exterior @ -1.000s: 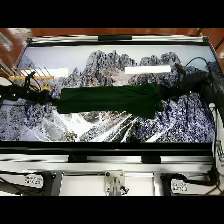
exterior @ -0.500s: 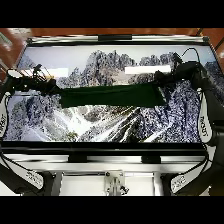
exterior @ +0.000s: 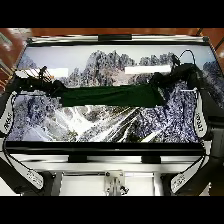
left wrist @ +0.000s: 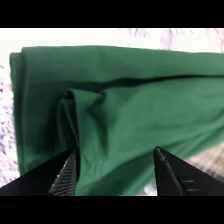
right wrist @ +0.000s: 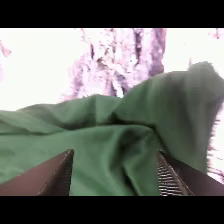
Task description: Fold the shirts.
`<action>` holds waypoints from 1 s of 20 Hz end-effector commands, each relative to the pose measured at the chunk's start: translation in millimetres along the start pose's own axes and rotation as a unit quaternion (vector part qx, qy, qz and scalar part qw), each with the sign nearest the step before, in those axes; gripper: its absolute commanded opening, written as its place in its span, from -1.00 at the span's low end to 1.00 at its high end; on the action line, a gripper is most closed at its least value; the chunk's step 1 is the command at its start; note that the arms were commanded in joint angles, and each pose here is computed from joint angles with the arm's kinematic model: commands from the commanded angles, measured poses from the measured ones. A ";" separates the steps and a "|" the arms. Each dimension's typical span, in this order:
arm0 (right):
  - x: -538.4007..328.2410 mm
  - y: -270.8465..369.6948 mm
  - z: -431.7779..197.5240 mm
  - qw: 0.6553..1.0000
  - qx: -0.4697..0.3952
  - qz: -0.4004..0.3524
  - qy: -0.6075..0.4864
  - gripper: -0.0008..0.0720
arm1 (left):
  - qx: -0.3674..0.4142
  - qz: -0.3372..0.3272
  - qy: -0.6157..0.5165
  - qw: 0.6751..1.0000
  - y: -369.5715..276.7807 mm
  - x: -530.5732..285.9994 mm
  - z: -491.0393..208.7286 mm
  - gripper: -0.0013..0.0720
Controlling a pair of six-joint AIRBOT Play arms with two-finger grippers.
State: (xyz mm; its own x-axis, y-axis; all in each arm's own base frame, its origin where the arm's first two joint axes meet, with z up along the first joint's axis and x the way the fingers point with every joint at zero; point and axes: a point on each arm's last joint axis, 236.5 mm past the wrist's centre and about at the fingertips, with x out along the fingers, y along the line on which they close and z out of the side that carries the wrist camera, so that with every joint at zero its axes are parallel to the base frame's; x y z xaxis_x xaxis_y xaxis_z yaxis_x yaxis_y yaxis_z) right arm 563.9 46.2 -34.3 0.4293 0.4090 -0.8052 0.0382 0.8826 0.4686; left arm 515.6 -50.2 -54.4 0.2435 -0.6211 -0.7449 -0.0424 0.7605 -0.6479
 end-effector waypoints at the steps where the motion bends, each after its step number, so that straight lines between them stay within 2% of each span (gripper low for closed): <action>1: -36.2 -40.8 1.6 0.993 -0.056 -0.106 0.010 0.74 | 0.024 -0.013 0.022 0.999 -15.0 -15.1 -3.9 0.56; 3: -48.1 -63.4 -14.3 0.988 -0.045 -0.140 0.046 0.77 | 0.037 -0.017 0.028 0.999 -24.2 -23.5 -3.2 0.56; 4: -47.0 -65.1 -25.4 0.989 -0.027 -0.125 0.069 0.86 | 0.043 -0.019 0.030 0.998 -28.2 -26.6 -3.0 0.56; 7: -28.1 -48.2 -47.7 0.993 0.015 -0.040 0.114 0.85 | 0.051 -0.021 0.032 0.998 -36.6 -34.9 -5.9 0.56; 10: -6.7 -40.6 -56.3 0.991 0.035 0.001 0.129 0.86 | 0.057 -0.024 0.039 0.997 -42.8 -41.1 -10.8 0.55; 15: 14.4 -50.1 -70.1 0.986 0.069 0.003 0.152 0.86 | 0.065 -0.026 0.038 0.997 -51.8 -48.3 -12.5 0.50; 20: 26.4 -47.4 -80.3 0.979 0.115 0.008 0.170 0.85 | 0.089 -0.079 0.021 0.993 -92.8 -50.5 -9.3 0.50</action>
State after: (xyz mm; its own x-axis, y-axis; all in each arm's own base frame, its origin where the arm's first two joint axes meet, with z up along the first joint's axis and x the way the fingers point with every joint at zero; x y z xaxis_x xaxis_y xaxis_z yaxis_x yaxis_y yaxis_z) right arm 506.0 27.6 -97.1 0.1392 0.4957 -0.8573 0.2048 0.8326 0.5147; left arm 496.4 -75.7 26.4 0.1823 -0.7027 -0.6878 0.1282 0.7105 -0.6919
